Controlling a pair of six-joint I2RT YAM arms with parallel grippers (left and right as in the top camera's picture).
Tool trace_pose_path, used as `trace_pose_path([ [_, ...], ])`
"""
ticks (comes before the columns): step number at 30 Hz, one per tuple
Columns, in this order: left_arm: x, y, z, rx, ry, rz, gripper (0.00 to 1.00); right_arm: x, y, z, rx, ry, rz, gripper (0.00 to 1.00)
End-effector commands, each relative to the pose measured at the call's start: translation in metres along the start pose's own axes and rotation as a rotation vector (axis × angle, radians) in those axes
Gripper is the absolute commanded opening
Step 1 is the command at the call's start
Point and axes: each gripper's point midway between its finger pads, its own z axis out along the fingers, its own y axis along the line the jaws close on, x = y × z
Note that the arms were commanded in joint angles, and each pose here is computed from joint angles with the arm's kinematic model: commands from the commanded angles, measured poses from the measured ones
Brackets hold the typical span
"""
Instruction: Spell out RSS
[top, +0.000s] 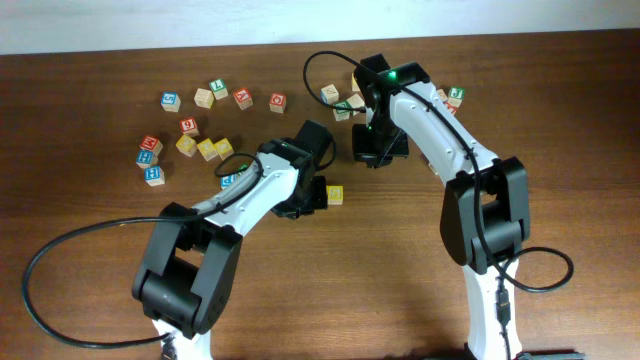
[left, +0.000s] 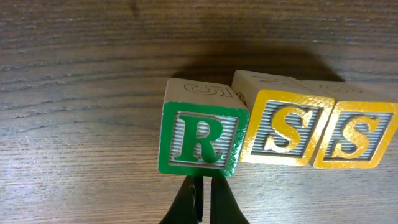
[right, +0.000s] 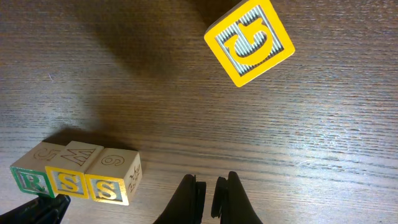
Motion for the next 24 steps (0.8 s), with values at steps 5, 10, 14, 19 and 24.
trace_pose_path([
  [5, -0.001, 0.003, -0.002, -0.006, -0.012, -0.021, 0.0, -0.007, 0.014, 0.0, -0.07, -0.016, -0.022, 0.04],
  [10, 0.002, 0.005, -0.002, -0.013, 0.0, -0.02, 0.0, -0.016, 0.045, -0.003, -0.203, -0.049, -0.054, 0.04],
  [14, 0.002, 0.008, -0.002, -0.017, 0.005, -0.027, 0.0, -0.015, 0.061, 0.003, -0.212, -0.06, -0.089, 0.04],
  [19, 0.0, 0.014, -0.003, -0.021, 0.009, -0.045, 0.0, -0.013, 0.08, 0.013, -0.22, -0.068, -0.11, 0.04],
  [24, -0.003, 0.022, -0.003, -0.017, 0.019, -0.071, 0.0, -0.012, 0.093, 0.019, -0.228, -0.073, -0.102, 0.04],
])
